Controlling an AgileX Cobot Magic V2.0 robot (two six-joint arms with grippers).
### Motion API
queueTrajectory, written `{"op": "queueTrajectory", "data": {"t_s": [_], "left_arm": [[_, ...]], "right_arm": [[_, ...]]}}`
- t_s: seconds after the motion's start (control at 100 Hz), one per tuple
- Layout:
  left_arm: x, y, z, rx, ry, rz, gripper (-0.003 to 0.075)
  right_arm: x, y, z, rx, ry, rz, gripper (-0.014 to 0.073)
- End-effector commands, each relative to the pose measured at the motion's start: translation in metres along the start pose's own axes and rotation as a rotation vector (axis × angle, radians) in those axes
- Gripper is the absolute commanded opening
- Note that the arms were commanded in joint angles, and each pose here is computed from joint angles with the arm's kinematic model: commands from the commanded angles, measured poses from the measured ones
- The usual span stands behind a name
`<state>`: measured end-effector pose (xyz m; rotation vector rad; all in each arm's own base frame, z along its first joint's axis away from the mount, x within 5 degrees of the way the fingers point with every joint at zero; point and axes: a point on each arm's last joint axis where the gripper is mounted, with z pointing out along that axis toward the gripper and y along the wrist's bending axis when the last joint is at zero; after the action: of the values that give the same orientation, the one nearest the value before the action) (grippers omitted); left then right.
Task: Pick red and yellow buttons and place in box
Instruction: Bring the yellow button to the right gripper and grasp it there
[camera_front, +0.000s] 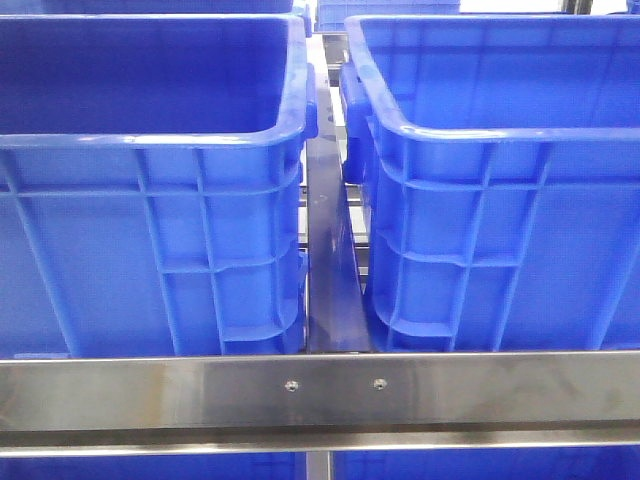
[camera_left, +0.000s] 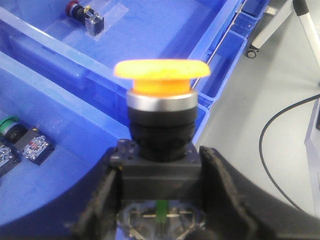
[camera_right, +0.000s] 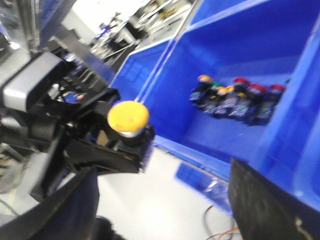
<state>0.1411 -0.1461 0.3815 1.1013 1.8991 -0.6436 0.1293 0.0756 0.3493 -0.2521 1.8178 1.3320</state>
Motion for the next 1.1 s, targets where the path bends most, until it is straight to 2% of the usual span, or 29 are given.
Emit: {"op": "queueTrajectory", "data": {"t_s": [0.0, 0.64, 1.09], "left_arm": [[-0.014, -0.001, -0.008, -0.019, -0.102, -0.008, -0.0019], [-0.014, -0.001, -0.008, -0.017, -0.099, -0.008, -0.0019], [-0.014, -0.001, -0.007, -0.017, -0.097, -0.009, -0.0019]], "right_arm": [[-0.018, 0.012, 0.006, -0.101, -0.019, 0.030, 0.0561], [-0.020, 0.021, 0.103, -0.171, 0.192, 0.102, 0.0561], [-0.023, 0.033, 0.123, -0.218, 0.223, 0.080, 0.0561]]}}
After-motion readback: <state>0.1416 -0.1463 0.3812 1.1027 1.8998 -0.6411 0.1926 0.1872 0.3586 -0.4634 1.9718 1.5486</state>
